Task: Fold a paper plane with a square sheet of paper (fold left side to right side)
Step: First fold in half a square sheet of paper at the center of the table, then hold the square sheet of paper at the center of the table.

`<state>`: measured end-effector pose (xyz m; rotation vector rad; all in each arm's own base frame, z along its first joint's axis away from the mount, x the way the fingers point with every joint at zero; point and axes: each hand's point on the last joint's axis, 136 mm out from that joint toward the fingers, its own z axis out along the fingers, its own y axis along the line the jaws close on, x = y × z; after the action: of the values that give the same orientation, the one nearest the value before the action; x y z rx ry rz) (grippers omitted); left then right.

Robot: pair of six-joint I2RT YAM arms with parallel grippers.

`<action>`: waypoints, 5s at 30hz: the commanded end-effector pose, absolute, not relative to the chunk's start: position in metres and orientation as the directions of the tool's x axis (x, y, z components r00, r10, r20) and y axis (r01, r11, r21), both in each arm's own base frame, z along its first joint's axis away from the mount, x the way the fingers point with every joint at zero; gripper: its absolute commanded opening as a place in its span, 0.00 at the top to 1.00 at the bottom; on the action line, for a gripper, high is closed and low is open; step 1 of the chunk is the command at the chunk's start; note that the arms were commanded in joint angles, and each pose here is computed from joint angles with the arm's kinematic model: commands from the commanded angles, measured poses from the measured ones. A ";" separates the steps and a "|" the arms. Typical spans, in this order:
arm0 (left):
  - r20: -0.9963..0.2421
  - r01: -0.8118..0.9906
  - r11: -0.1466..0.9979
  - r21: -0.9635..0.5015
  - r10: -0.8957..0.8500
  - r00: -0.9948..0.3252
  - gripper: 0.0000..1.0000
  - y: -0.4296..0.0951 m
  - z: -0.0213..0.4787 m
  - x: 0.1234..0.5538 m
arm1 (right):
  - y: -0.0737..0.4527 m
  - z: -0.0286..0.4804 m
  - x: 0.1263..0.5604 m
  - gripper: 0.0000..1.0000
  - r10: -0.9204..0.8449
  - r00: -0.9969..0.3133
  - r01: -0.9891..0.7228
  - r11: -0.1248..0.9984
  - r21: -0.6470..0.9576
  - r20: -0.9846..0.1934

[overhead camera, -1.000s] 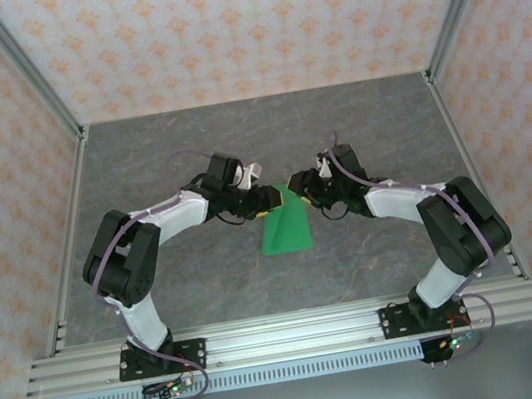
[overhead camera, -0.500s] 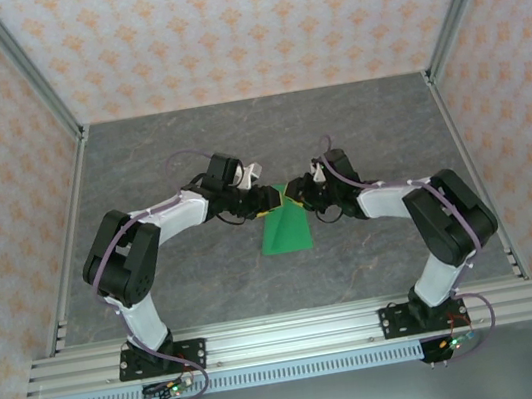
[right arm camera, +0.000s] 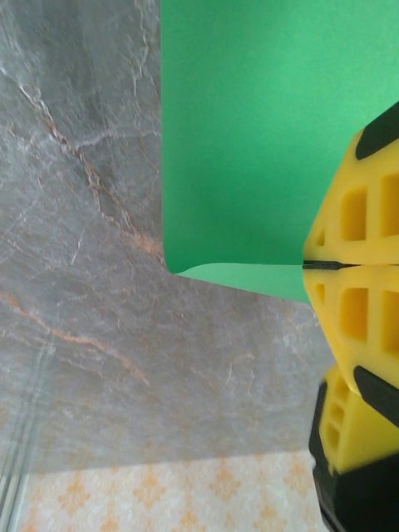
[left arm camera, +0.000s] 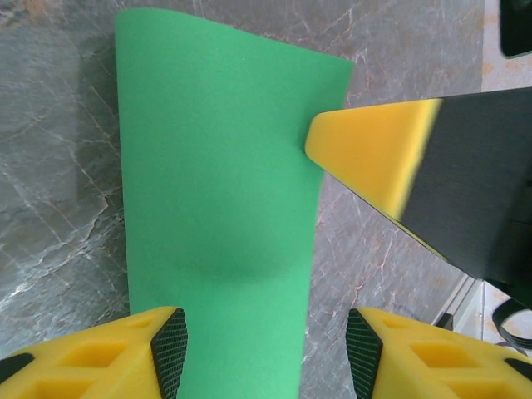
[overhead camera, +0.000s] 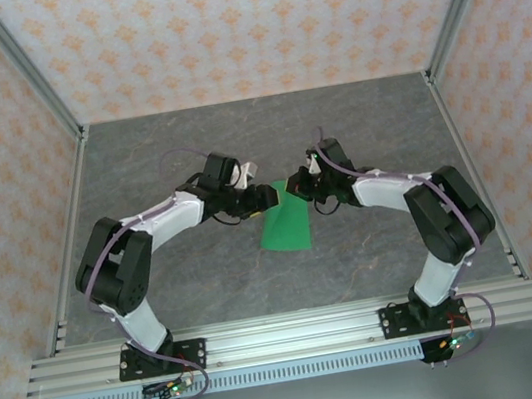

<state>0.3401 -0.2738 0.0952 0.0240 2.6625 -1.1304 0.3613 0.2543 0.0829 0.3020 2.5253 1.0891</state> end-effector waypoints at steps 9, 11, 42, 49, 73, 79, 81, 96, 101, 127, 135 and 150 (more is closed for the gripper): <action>-0.223 0.096 0.799 -0.593 -0.049 -0.974 0.44 -0.262 0.070 0.342 | 0.227 0.052 0.361 0.93 0.267 -0.917 0.060 0.828 0.558 -0.298; -0.221 0.107 0.810 -0.577 -0.029 -0.975 0.44 -0.266 0.067 0.343 | 0.225 0.052 0.362 0.93 0.263 -0.916 0.058 0.833 0.550 -0.302; -0.155 0.137 0.880 -0.454 0.073 -0.985 0.44 -0.291 0.022 0.342 | 0.183 0.069 0.369 0.48 0.288 -0.864 0.099 0.902 0.421 -0.413; -0.142 0.131 0.890 -0.437 0.075 -0.987 0.43 -0.294 0.016 0.343 | 0.162 0.085 0.352 0.41 0.299 -0.839 0.121 0.917 0.379 -0.454; -0.073 0.069 0.931 -0.358 0.046 -0.996 0.37 -0.304 0.001 0.345 | 0.149 0.090 0.328 0.40 0.329 -0.831 0.153 0.910 0.386 -0.448; -0.064 0.040 0.933 -0.357 0.018 -0.998 0.37 -0.307 -0.001 0.348 | 0.157 0.085 0.325 0.40 0.342 -0.841 0.151 0.893 0.424 -0.420; -0.057 0.032 0.935 -0.353 0.013 -0.998 0.37 -0.307 -0.002 0.348 | 0.159 0.081 0.323 0.40 0.351 -0.845 0.157 0.884 0.440 -0.404; -0.047 0.086 0.944 -0.318 0.075 -0.996 0.36 -0.313 -0.008 0.342 | 0.162 0.071 0.319 0.40 0.351 -0.855 0.165 0.882 0.442 -0.382; -0.052 0.113 0.945 -0.306 0.102 -0.993 0.36 -0.314 -0.007 0.342 | 0.163 0.071 0.319 0.40 0.350 -0.857 0.164 0.881 0.443 -0.379; -0.048 0.094 0.949 -0.301 0.084 -0.995 0.35 -0.320 -0.011 0.347 | 0.171 0.070 0.316 0.40 0.344 -0.862 0.156 0.879 0.451 -0.371; -0.041 0.091 0.947 -0.309 0.082 -0.996 0.35 -0.321 -0.013 0.346 | 0.173 0.069 0.316 0.40 0.342 -0.865 0.155 0.879 0.451 -0.368; -0.040 0.104 0.943 -0.317 0.097 -0.995 0.34 -0.329 -0.016 0.343 | 0.176 0.068 0.315 0.40 0.342 -0.866 0.153 0.876 0.457 -0.364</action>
<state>0.3464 -0.2987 0.0215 0.0912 3.0717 -0.4250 0.3157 0.1748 0.0720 0.3559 2.6028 0.5878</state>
